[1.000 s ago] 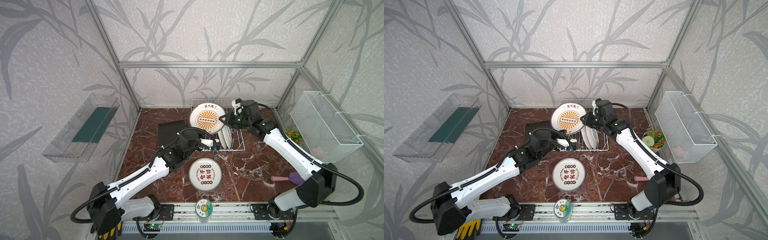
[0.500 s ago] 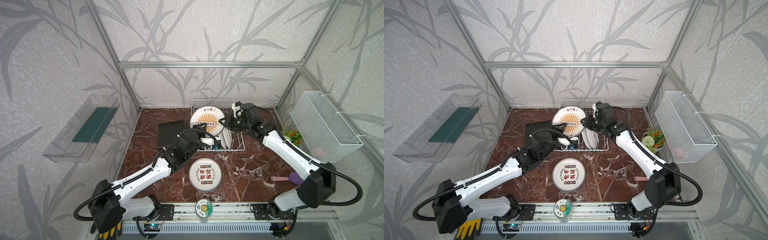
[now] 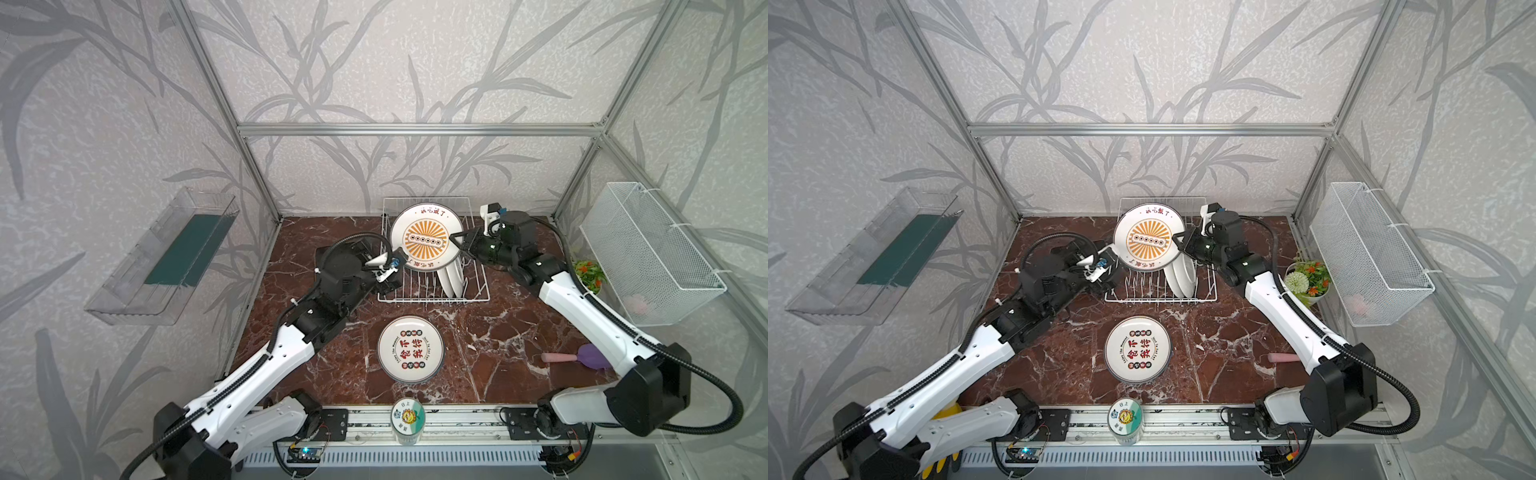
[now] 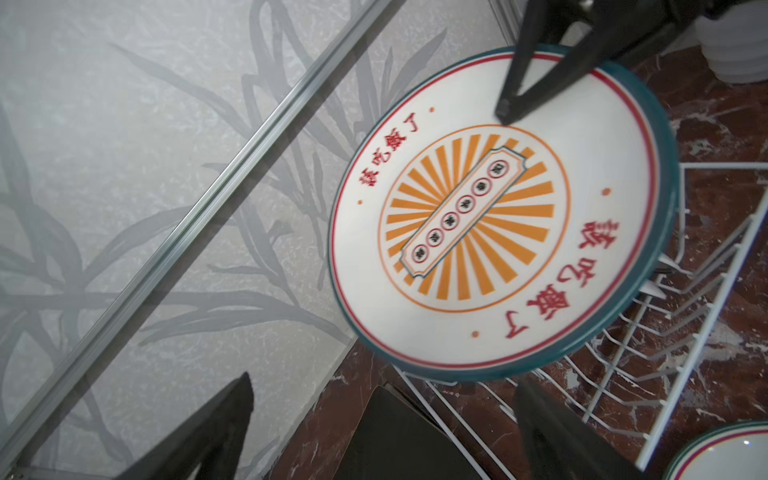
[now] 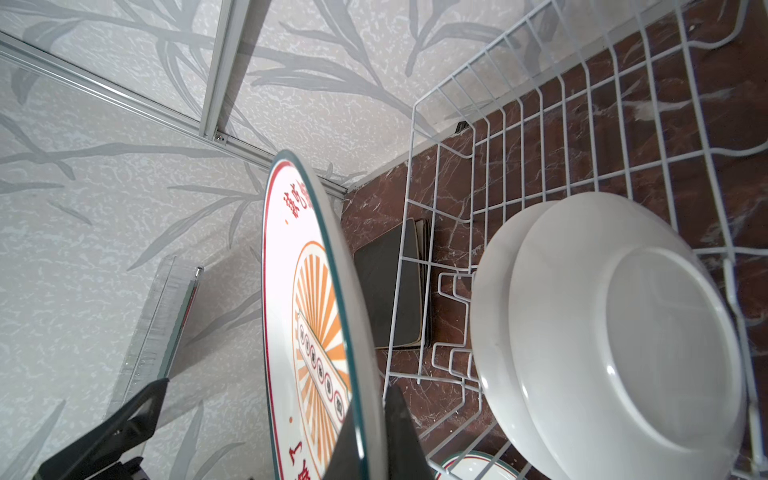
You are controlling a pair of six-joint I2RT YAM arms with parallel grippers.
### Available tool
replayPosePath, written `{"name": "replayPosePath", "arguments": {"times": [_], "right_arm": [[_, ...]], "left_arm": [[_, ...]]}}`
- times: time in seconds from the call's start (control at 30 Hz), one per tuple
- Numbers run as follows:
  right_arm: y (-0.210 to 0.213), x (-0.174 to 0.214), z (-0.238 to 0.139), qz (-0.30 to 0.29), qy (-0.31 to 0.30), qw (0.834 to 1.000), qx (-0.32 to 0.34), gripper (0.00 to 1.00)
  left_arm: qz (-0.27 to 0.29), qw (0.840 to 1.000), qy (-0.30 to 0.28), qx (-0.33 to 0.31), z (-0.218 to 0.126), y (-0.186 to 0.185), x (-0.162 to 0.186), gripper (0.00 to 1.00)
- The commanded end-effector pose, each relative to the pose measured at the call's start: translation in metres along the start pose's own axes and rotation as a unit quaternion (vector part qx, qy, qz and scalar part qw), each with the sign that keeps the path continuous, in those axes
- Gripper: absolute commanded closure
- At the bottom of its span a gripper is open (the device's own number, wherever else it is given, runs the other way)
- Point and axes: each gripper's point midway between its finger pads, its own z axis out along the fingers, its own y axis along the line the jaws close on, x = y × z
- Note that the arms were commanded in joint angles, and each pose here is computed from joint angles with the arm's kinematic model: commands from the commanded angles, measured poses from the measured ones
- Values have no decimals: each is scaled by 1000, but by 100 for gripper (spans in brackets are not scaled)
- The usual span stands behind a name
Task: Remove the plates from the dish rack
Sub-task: 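Tilt the patterned plate upright above the rack while the right gripper reaches toward it, then close the right gripper on the plate rim opposite the left gripper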
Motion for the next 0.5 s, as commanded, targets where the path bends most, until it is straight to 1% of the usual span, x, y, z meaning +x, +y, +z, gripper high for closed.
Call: {"name": "replayPosePath", "arguments": {"times": [0.0,0.07,0.1,0.2,0.23,0.27,0.37,0.47], "right_arm": [[25,-13,-13,-40,-31,998,-43,100],[25,-12,-15,-58,-33,997,-47,100],[26,-12,-16,-63,-36,996,-49,100],[29,-10,-19,-87,-40,993,-65,100],[31,-8,-20,-95,-40,992,-70,100],[32,-7,-22,-105,-40,991,-73,100],[34,-4,-24,-127,-38,988,-81,100],[36,0,-25,-141,-35,985,-92,100]], "left_arm": [[-166,985,-38,6,-15,30,-17,1],[-242,969,-29,33,-13,36,-13,1],[-269,962,-23,51,-11,35,-11,2],[-358,924,-1,132,0,21,-7,4],[-384,909,5,159,5,16,-6,4],[-407,894,9,188,9,10,-6,6],[-461,852,28,248,24,-2,-4,9],[-490,815,40,306,35,-12,-9,14]]}}
